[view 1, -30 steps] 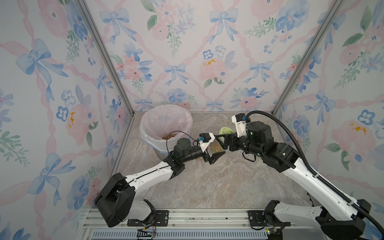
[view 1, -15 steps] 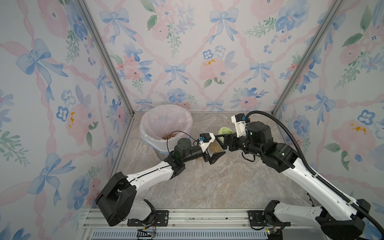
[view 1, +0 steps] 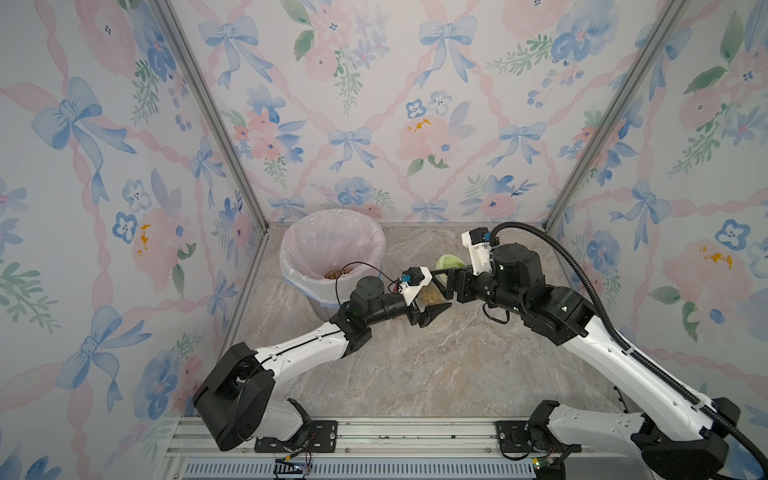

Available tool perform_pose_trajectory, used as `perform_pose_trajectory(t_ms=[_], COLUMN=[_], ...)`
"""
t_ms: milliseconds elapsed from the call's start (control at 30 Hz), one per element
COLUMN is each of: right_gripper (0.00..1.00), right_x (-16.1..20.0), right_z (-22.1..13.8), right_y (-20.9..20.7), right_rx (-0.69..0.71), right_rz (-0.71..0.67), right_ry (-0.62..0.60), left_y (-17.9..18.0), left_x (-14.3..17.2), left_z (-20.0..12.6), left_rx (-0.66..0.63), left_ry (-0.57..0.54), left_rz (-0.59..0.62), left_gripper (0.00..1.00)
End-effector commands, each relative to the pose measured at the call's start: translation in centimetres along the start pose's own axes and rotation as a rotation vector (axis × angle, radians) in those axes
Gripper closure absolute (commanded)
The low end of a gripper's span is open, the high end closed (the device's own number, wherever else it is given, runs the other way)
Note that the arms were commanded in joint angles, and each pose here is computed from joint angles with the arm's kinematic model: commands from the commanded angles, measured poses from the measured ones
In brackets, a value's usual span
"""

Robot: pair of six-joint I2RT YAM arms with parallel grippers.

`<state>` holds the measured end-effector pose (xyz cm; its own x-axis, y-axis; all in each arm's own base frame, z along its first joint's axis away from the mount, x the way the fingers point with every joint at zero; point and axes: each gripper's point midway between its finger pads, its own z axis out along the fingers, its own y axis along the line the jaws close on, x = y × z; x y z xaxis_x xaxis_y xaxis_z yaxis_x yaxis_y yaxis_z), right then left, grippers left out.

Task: Empty moldy peanuts from jars
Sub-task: Pick up the jar from the center of the board.

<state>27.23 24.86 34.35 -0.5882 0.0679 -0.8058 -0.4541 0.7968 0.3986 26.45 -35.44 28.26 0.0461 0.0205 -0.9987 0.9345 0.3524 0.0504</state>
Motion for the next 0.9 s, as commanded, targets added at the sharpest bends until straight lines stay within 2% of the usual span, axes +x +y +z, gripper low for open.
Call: perform_pose_trajectory(t_ms=[0, 67, 133, 300, 467, 633, 867], right_gripper=[0.53, 0.53, 0.53, 0.51, 0.45, 0.39, 0.28], right_x=[-1.9, -1.8, -1.9, -2.0, -2.3, -2.6, -2.6], right_z=[-0.8, -0.6, -0.6, -0.5, -0.9, -1.0, -0.8], right_y=[1.1, 1.1, 1.3, 1.6, 1.8, 2.0, 2.5], right_rx=[-0.057, -0.058, -0.064, -0.076, -0.087, -0.092, -0.122], right_rz=[0.008, 0.008, 0.007, 0.002, 0.000, -0.007, -0.014], right_ry=[-0.074, -0.070, -0.068, -0.063, -0.076, -0.082, -0.085], left_y=[0.1, 0.0, -0.2, 0.0, 0.0, -0.1, -0.4], left_x=[-1.4, -1.5, -1.8, -2.1, -2.1, -2.3, -3.2], left_z=[0.6, 0.6, 0.5, 0.4, 0.1, -0.1, -0.5], left_rx=[0.011, 0.019, 0.028, 0.013, 0.007, 0.006, 0.014], left_ry=[-0.034, -0.035, -0.041, -0.044, -0.044, -0.046, -0.063], left_rz=[-0.004, -0.009, -0.007, 0.012, 0.031, 0.054, 0.068], left_gripper=[0.31, 0.33, 0.43, 0.57, 0.64, 0.75, 0.75])
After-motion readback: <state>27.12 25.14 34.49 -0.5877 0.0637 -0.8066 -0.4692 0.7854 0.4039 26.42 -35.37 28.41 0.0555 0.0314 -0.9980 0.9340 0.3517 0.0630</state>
